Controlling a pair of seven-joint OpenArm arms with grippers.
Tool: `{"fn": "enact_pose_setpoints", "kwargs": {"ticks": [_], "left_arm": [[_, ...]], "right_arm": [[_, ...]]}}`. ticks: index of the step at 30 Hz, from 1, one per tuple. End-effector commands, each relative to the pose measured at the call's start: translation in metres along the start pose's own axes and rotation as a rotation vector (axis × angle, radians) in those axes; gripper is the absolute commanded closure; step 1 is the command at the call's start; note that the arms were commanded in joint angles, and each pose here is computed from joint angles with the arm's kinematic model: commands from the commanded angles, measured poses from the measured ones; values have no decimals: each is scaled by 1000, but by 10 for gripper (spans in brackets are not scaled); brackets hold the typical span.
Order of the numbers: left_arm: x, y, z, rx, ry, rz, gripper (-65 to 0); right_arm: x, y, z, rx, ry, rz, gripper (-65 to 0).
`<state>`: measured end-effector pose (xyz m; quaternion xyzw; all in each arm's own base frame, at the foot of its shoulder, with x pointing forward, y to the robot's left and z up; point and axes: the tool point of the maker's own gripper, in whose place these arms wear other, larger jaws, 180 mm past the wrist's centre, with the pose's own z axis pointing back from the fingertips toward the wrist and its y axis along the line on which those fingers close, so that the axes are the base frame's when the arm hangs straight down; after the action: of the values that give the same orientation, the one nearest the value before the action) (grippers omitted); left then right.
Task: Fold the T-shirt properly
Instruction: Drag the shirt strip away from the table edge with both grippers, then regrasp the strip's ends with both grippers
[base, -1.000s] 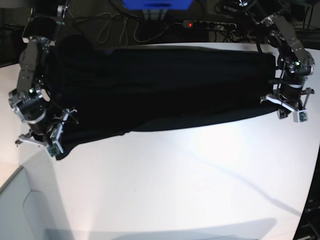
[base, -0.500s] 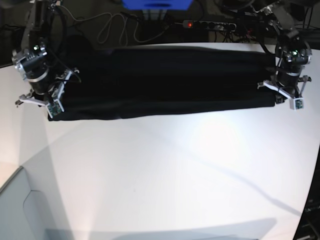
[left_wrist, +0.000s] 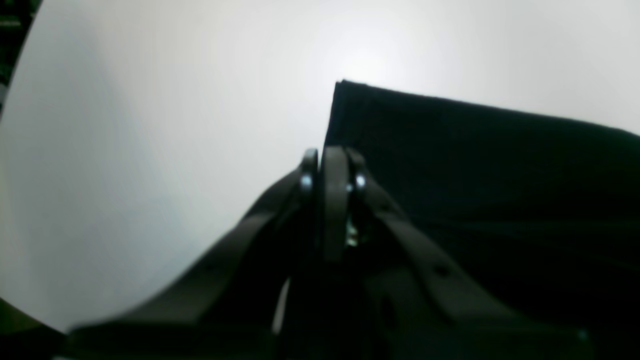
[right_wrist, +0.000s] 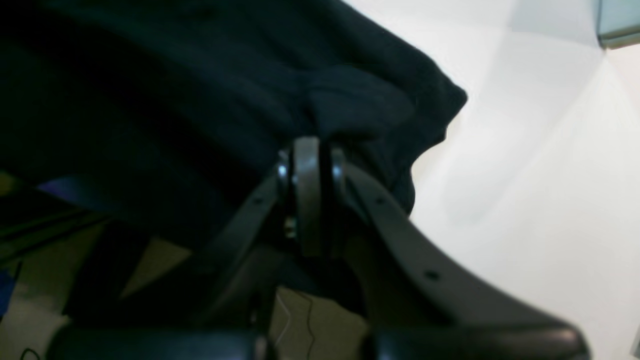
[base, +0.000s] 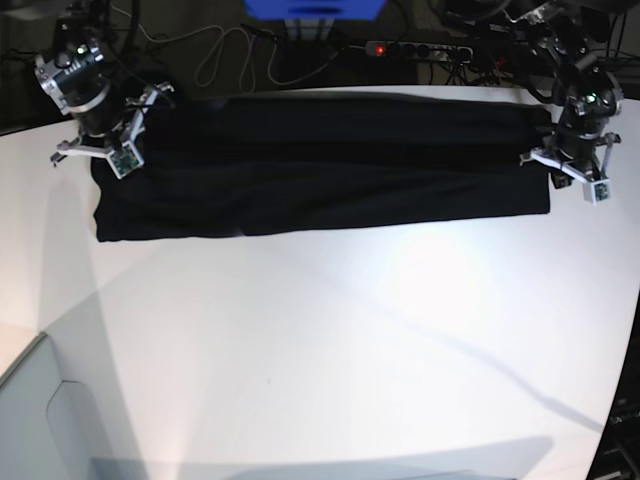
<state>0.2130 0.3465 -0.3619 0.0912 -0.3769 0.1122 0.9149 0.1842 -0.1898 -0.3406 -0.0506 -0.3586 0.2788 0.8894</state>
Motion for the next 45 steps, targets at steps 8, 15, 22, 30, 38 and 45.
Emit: {"fn": "enact_pose_setpoints", "kwargs": {"ticks": [8, 15, 22, 30, 38, 45], "left_arm": [[9, 6, 0, 8, -28, -6, 0], [-10, 8, -10, 2, 26, 25, 0], [-14, 9, -10, 4, 37, 26, 0], [-33, 14, -15, 7, 86, 51, 0], [-35, 12, -16, 2, 88, 58, 0], [-33, 10, -16, -1, 87, 55, 0]], "right_arm": [[-4, -15, 12, -43, -13, 11, -3], [-19, -15, 18, -31, 34, 38, -3], [-23, -12, 19, -20, 44, 33, -3], [-28, -16, 13, -25, 60, 23, -5], [-51, -11, 7, 2, 118, -4, -95], [-60, -17, 10, -9, 165, 12, -367]]}}
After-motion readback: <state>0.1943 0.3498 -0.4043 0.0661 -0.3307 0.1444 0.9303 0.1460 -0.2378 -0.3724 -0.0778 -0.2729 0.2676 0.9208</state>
